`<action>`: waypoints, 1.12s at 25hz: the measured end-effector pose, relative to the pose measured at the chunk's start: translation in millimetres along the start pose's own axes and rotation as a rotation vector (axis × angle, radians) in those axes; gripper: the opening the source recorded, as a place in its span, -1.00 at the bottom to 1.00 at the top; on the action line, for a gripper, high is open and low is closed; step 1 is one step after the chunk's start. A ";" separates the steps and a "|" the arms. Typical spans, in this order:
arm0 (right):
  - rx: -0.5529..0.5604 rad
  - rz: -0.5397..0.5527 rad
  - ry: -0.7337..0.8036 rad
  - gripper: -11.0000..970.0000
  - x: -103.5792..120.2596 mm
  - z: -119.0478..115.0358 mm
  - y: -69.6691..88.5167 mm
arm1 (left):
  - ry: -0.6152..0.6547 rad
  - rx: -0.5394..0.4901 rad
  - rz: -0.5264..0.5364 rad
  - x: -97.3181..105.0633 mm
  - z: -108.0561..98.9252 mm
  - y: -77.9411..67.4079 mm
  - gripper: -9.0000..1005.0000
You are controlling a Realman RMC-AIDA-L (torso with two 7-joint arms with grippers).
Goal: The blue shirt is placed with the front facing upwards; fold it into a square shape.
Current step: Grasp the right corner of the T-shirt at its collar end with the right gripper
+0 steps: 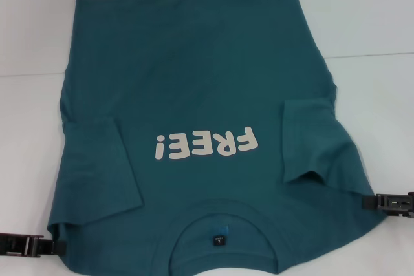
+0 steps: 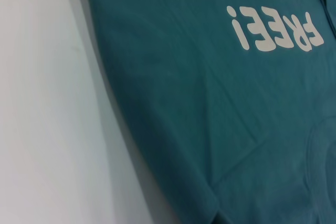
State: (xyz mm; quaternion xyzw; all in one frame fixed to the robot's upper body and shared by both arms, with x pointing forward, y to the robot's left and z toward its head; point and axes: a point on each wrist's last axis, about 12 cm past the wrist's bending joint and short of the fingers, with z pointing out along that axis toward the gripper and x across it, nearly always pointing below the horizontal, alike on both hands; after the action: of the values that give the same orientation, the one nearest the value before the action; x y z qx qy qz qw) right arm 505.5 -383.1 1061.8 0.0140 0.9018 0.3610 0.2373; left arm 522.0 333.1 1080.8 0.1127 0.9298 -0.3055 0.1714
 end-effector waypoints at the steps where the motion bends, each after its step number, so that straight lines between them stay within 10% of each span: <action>1: -0.001 -0.002 0.002 0.95 -0.3 0.7 0.5 | 0.000 -0.001 0.000 -0.1 -0.2 0.1 -0.93; 28: -0.074 -0.042 0.036 0.95 -5.4 8.4 14.9 | -0.002 0.003 0.004 -1.7 0.9 -1.1 -0.93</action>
State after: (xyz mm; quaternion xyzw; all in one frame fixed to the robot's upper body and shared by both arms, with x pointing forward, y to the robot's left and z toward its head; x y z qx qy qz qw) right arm 511.8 -367.7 1068.6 -0.0199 0.8921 0.3891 0.2289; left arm 523.5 331.5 1081.3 0.1143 0.9290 -0.3066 0.1728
